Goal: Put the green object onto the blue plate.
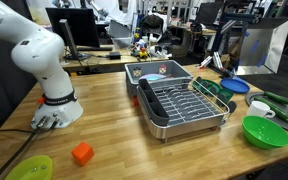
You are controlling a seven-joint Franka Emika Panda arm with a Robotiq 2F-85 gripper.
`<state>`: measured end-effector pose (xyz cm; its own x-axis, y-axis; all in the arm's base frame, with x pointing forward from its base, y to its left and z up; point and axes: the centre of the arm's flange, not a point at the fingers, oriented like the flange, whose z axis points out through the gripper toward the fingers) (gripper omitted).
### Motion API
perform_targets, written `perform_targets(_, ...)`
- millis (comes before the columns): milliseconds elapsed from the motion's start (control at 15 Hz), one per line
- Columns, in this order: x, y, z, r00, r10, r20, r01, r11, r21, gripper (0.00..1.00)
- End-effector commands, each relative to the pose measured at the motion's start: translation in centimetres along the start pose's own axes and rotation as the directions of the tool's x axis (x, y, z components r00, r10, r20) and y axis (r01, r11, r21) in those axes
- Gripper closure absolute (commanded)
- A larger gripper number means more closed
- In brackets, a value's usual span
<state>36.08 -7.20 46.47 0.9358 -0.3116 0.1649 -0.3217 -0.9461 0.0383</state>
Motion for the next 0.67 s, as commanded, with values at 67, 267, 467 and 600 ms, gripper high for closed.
perform_targets(67,0.6,0.1,0.6,1.0,0.023,0.01,-0.023,1.0,0.01,0.0)
perform_targets(267,2.2,1.2,3.1,1.0,-0.001,0.025,0.0,1.0,0.008,0.0)
perform_targets(467,3.7,2.7,7.2,0.996,-0.07,0.063,0.07,0.997,-0.009,0.0)
perform_targets(600,4.6,3.7,9.7,0.991,-0.104,0.082,0.105,0.994,-0.007,0.0)
